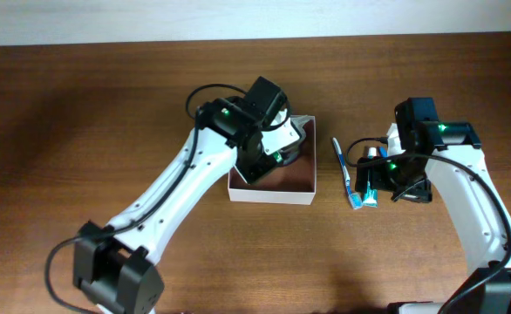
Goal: Pack container
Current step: 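Carry the green soap box into the white box and release, then retract the left arm and grasp the blue toothbrush with the right gripper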
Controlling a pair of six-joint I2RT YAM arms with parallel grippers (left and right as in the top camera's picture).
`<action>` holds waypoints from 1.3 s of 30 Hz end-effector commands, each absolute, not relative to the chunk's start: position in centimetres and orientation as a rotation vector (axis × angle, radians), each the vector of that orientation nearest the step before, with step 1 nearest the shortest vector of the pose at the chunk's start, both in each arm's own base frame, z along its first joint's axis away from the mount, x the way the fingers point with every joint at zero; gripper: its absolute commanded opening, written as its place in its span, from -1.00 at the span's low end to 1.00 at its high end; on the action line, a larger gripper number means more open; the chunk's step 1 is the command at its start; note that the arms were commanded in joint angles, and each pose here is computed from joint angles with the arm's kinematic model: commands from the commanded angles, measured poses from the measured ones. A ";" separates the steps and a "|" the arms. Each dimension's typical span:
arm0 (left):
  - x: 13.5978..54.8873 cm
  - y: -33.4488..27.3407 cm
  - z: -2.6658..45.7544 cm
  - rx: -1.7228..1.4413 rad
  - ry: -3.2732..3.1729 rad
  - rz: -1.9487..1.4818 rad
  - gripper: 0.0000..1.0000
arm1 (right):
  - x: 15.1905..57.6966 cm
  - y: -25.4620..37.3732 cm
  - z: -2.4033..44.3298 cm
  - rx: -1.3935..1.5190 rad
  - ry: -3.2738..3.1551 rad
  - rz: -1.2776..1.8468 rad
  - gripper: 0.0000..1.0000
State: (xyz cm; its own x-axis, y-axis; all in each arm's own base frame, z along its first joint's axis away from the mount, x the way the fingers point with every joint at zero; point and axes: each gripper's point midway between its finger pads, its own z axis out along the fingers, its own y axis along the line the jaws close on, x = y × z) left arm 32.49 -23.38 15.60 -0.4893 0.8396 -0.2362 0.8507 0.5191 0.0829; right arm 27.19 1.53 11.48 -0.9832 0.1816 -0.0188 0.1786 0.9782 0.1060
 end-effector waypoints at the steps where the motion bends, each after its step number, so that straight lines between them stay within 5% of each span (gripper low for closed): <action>1: 32.9 -24.3 13.3 1.601 2.452 -0.071 -0.99 | 27.4 1.2 11.6 0.286 3.088 0.148 0.97; 6: 34.3 -25.3 11.1 1.648 2.417 -0.069 -0.75 | 27.4 1.2 11.6 0.286 3.090 0.149 0.97; 8: 34.1 -25.3 11.6 1.582 2.456 -0.078 0.11 | 27.4 1.2 11.6 0.286 3.090 0.149 0.97; 9: 34.0 -25.2 12.0 1.551 2.475 -0.083 0.22 | 27.4 1.2 11.6 0.286 3.090 0.149 0.97; 11: 33.6 -24.9 13.1 1.513 2.502 -0.087 0.87 | 27.3 1.2 11.6 0.287 3.093 0.149 0.97; 12: 33.4 -24.7 13.8 1.505 2.508 -0.088 0.99 | 27.3 1.2 11.6 0.287 3.094 0.149 0.97; 19: 32.1 -22.0 20.2 1.346 2.552 0.009 0.99 | 27.4 1.4 11.7 0.287 3.088 0.163 0.97; 24: 29.5 -12.2 24.8 0.894 2.773 0.355 0.99 | 28.4 3.0 12.0 0.272 3.046 0.318 0.97; 29: 27.2 -3.9 29.9 0.357 2.775 0.318 0.99 | 30.8 4.1 12.5 0.236 2.942 0.413 0.98; 31: 25.5 0.6 32.5 0.049 2.696 0.305 0.99 | 31.4 3.7 12.1 0.238 2.937 0.380 0.75; 33: 23.9 3.0 34.4 -0.134 2.610 0.238 0.99 | 31.4 3.4 10.9 0.246 2.973 0.342 0.07; 39: 21.7 4.9 36.6 -0.273 2.496 0.219 0.99 | 32.4 4.0 5.5 0.159 3.096 0.206 0.18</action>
